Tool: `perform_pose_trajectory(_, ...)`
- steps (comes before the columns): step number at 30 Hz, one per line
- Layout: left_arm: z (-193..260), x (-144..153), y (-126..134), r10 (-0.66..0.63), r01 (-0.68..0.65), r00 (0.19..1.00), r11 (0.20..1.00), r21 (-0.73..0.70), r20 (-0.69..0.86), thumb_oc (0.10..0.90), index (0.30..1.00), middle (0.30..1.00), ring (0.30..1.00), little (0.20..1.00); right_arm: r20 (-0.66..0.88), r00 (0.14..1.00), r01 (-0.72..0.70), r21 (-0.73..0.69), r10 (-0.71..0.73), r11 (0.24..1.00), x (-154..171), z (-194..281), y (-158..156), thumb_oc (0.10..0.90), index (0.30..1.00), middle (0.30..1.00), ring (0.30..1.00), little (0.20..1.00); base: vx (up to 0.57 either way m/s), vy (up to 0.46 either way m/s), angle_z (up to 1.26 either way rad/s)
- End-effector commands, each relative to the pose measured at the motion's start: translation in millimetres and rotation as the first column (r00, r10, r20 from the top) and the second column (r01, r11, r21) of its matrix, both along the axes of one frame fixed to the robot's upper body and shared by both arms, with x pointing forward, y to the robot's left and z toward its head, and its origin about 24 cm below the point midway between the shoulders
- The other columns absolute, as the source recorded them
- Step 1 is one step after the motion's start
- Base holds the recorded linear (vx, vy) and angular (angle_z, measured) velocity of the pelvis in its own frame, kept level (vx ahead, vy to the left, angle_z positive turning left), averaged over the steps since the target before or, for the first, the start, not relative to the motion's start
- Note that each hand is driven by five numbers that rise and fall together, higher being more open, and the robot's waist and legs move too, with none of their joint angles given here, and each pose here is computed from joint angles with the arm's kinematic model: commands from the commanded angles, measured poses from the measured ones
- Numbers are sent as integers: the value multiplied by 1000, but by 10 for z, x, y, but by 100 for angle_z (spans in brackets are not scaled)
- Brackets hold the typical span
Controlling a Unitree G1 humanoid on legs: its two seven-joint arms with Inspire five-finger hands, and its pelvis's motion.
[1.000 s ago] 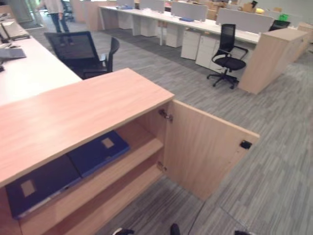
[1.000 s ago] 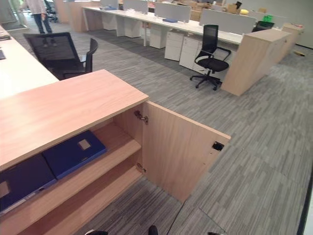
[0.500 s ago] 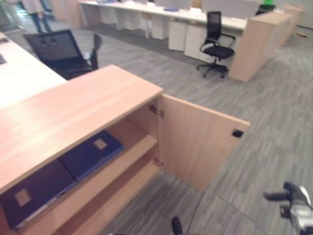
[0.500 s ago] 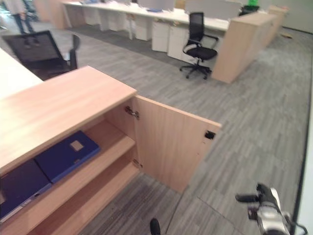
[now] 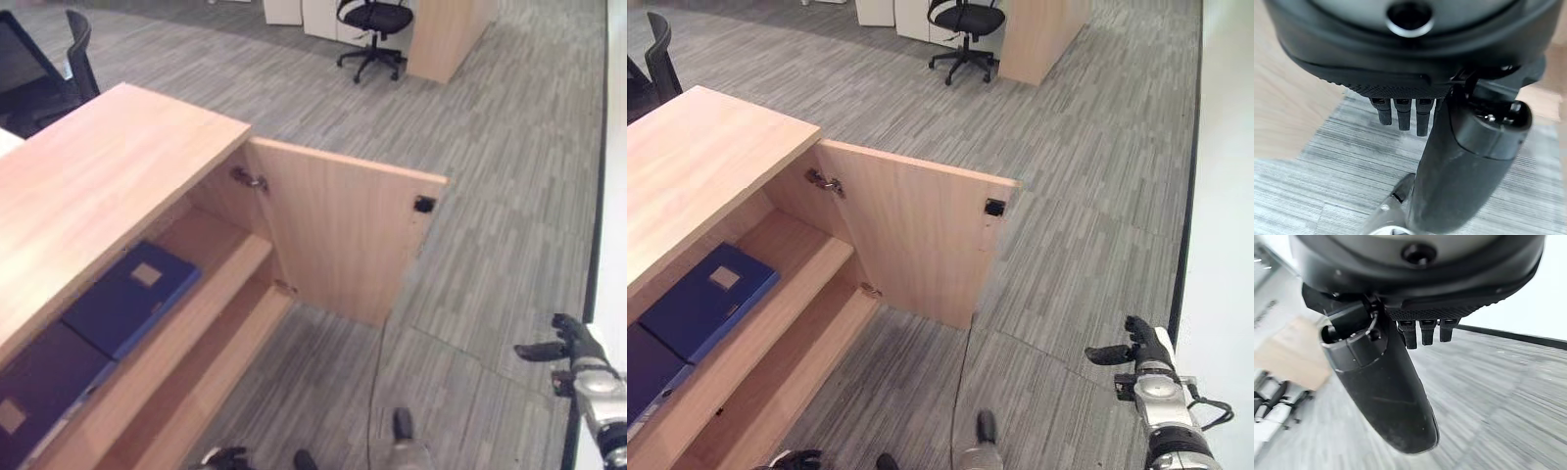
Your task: Put the empty folder in the office cabinet
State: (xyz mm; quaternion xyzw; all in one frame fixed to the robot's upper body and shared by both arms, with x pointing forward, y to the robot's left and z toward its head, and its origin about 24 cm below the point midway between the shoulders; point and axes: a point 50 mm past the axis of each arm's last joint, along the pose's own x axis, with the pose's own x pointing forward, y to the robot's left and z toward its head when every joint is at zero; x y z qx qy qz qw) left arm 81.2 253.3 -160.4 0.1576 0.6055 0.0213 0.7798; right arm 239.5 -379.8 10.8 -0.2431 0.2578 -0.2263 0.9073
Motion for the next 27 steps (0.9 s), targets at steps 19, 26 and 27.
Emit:
perform_pose_trajectory(19, -8, -358, 161, -8, 14, 990, 999, 45, -137, 800, 900, 900, 900, 900, 355, 898, -215, -163, 260, 963, 682, 1116, 184, 800, 900, 900, 900, 900, 42, -44, 7)
perform_pose_trajectory(26, -20, -441, 146, 0, 5, 988, 999, 33, -156, 800, 900, 900, 900, 900, 341, 864, -343, -137, 370, 929, 957, 1170, 495, 800, 900, 900, 900, 900, 18, -27, 8)
perform_pose_trajectory(27, -27, -461, 127, 0, 4, 987, 1000, 26, -158, 800, 900, 900, 900, 900, 351, 861, -349, -121, 369, 929, 1020, 1209, 530, 800, 900, 900, 900, 900, 27, -28, 8)
